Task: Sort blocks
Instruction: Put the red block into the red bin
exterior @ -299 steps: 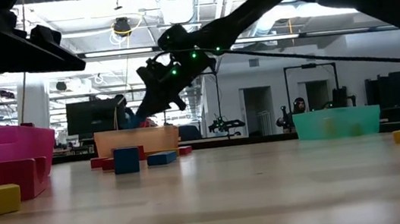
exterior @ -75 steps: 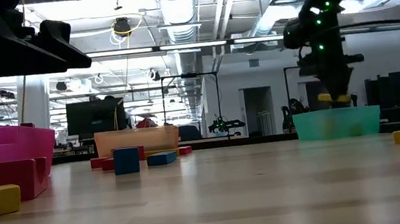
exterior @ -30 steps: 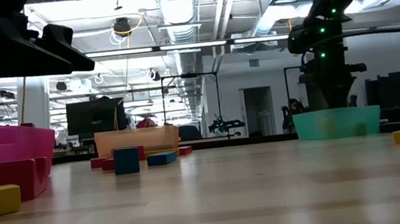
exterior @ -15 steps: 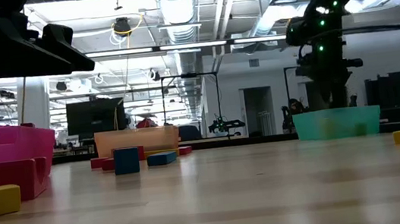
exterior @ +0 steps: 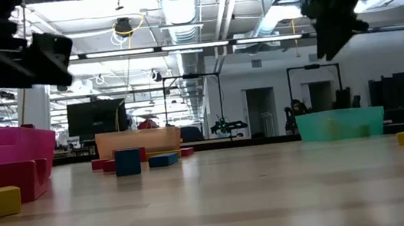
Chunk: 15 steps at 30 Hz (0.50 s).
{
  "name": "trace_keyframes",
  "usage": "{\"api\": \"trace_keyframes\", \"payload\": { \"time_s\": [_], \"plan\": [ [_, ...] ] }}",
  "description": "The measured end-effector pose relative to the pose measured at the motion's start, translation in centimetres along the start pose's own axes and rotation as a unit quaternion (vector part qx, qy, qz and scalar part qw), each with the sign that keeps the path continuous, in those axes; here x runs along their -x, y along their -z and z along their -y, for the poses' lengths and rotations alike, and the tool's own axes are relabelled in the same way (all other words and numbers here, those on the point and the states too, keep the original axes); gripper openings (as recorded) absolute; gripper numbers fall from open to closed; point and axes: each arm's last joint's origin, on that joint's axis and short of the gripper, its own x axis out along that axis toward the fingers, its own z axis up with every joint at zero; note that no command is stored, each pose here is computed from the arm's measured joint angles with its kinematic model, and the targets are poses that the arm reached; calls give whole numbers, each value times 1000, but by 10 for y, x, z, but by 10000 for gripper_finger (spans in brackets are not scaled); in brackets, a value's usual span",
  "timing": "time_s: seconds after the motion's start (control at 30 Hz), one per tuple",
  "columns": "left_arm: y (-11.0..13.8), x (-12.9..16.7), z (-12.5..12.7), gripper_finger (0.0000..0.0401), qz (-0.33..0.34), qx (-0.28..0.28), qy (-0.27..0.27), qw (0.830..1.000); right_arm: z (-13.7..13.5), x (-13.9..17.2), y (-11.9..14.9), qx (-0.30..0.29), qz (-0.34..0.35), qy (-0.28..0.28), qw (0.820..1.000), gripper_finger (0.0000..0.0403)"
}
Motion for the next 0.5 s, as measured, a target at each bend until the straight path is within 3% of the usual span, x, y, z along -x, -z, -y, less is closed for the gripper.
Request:
{"api": "trace_keyframes", "payload": {
  "time_s": [0.17,0.33,0.5],
  "plan": [
    [3,0,1,194,-16,23,20,999,-28,21,17,34,17,-63,997,166],
    [0,-2,-10,194,-42,28,-26,998,-59,27,32,75,8,-113,991,166],
    [-8,-6,-30,194,-79,-12,-66,995,-92,24,45,120,-9,-149,982,166]
  ]
}}
